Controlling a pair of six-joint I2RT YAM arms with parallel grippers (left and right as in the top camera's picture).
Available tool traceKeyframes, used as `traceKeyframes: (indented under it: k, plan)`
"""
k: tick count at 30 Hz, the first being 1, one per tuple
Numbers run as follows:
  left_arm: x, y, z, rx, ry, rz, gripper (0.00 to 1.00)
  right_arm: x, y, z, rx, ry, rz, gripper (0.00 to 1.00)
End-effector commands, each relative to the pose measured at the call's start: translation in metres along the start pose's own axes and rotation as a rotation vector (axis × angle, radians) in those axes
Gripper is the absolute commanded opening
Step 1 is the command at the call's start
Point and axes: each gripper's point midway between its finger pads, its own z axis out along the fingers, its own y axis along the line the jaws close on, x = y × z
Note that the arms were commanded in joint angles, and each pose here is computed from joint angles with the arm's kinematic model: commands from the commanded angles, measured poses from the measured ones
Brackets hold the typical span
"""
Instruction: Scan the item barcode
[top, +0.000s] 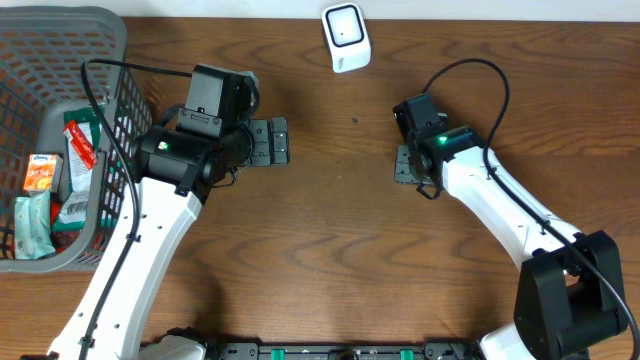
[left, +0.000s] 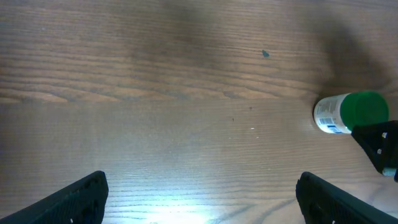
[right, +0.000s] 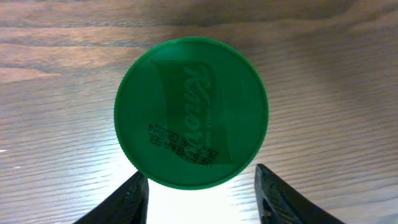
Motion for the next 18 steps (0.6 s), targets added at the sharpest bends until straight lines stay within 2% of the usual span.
traceKeyframes:
  k: [1,4,6,8,14,18]
  plan:
    - [-0.005,0.001,-0.006,-0.002,-0.021,-0.004,0.96,-0.016,-0.007,-0.013,0.032,-0.06,-0.082,0.55]
    - [-0.005,0.001,-0.006,-0.002,-0.021,-0.004,0.96,-0.027,0.007,-0.033,-0.063,-0.094,-0.06,0.75]
    - [-0.005,0.001,-0.006,-0.002,-0.021,-0.004,0.96,-0.034,0.01,-0.044,-0.094,-0.125,0.01,0.81]
    - [-0.005,0.001,-0.006,-0.002,-0.021,-0.004,0.96,-0.036,0.008,-0.049,-0.104,-0.138,0.098,0.99]
    - [-0.005,0.001,-0.006,-0.002,-0.021,-0.004,0.96,-0.04,-0.015,-0.036,-0.007,-0.163,0.416,0.99]
    - [-0.005,0.001,-0.006,-0.002,-0.021,-0.004,0.96,-0.039,-0.013,-0.017,0.005,-0.141,0.471,0.99]
